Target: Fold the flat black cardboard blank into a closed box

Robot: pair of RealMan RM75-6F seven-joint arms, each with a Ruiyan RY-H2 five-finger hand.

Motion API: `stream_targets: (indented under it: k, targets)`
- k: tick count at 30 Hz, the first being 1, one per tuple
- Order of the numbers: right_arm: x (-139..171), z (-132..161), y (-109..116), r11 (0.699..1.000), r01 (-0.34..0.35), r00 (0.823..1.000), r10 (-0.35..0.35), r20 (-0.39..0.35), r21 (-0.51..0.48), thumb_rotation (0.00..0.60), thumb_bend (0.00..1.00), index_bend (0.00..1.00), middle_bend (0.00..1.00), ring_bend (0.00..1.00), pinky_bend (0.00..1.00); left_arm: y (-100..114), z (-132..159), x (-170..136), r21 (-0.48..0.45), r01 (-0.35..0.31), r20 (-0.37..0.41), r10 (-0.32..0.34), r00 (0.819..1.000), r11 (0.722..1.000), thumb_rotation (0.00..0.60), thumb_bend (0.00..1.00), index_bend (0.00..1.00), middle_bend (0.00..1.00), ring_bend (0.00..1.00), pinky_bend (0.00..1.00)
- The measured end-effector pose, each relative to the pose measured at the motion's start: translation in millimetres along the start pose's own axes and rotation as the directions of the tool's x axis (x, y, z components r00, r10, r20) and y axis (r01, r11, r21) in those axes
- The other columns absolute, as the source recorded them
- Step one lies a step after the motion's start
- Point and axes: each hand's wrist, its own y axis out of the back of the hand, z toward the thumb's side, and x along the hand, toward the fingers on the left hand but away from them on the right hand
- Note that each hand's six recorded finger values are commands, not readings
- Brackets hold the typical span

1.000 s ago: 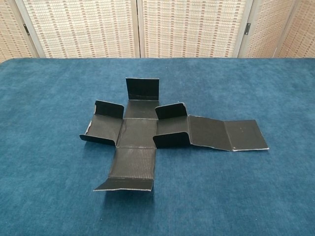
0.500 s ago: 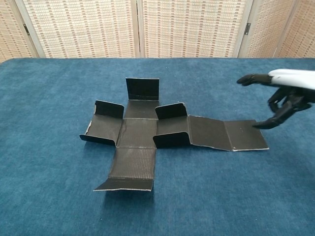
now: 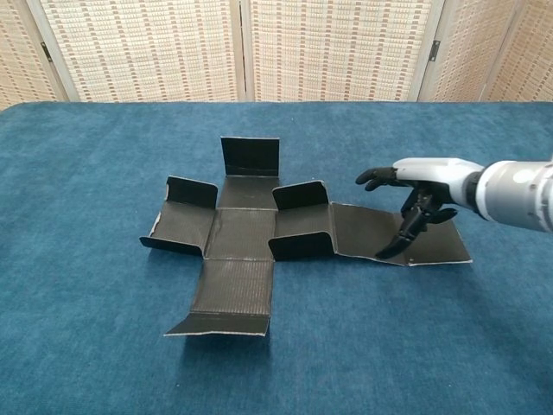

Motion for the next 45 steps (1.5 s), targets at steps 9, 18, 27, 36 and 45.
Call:
stream_targets:
  k: [9, 18, 27, 36, 45]
  targets:
    - [-16.8, 10.4, 1.0, 0.996, -0.031, 0.999, 0.027, 0.041, 0.081, 0.600, 0.03, 0.00, 0.06, 0.76, 1.00, -6.2, -3.4, -1.6, -0.012, 0.018, -0.007, -0.018, 1.000, 1.000, 0.600, 0.25, 0.00, 0.00, 0.00, 0.10]
    - [-23.5, 10.7, -1.3, 0.986, -0.028, 0.996, 0.014, 0.089, 0.162, 0.600, 0.04, 0.00, 0.06, 0.76, 1.00, -10.1, -4.6, -1.8, -0.017, 0.031, -0.005, -0.031, 0.999, 0.999, 0.600, 0.25, 0.00, 0.00, 0.00, 0.10]
    - [-28.5, 19.5, -9.8, 0.980, -0.032, 0.995, 0.012, 0.100, 0.198, 0.600, 0.04, 0.00, 0.06, 0.76, 1.00, -13.1, -7.1, -3.8, -0.025, 0.039, -0.011, -0.039, 0.999, 0.999, 0.600, 0.25, 0.00, 0.00, 0.00, 0.09]
    - [-35.0, 21.9, -12.5, 0.976, -0.013, 0.993, -0.013, 0.121, 0.216, 0.600, 0.05, 0.05, 0.07, 0.76, 1.00, -16.3, -10.0, -4.5, -0.036, 0.042, -0.017, -0.043, 0.999, 0.998, 0.600, 0.25, 0.00, 0.00, 0.00, 0.09]
    - [-38.1, 25.2, -19.2, 0.970, -0.015, 0.991, -0.018, 0.131, 0.244, 0.600, 0.08, 0.13, 0.09, 0.76, 1.00, -19.9, -13.0, -6.0, -0.045, 0.048, -0.022, -0.049, 0.999, 0.998, 0.600, 0.25, 0.00, 0.00, 0.00, 0.09]
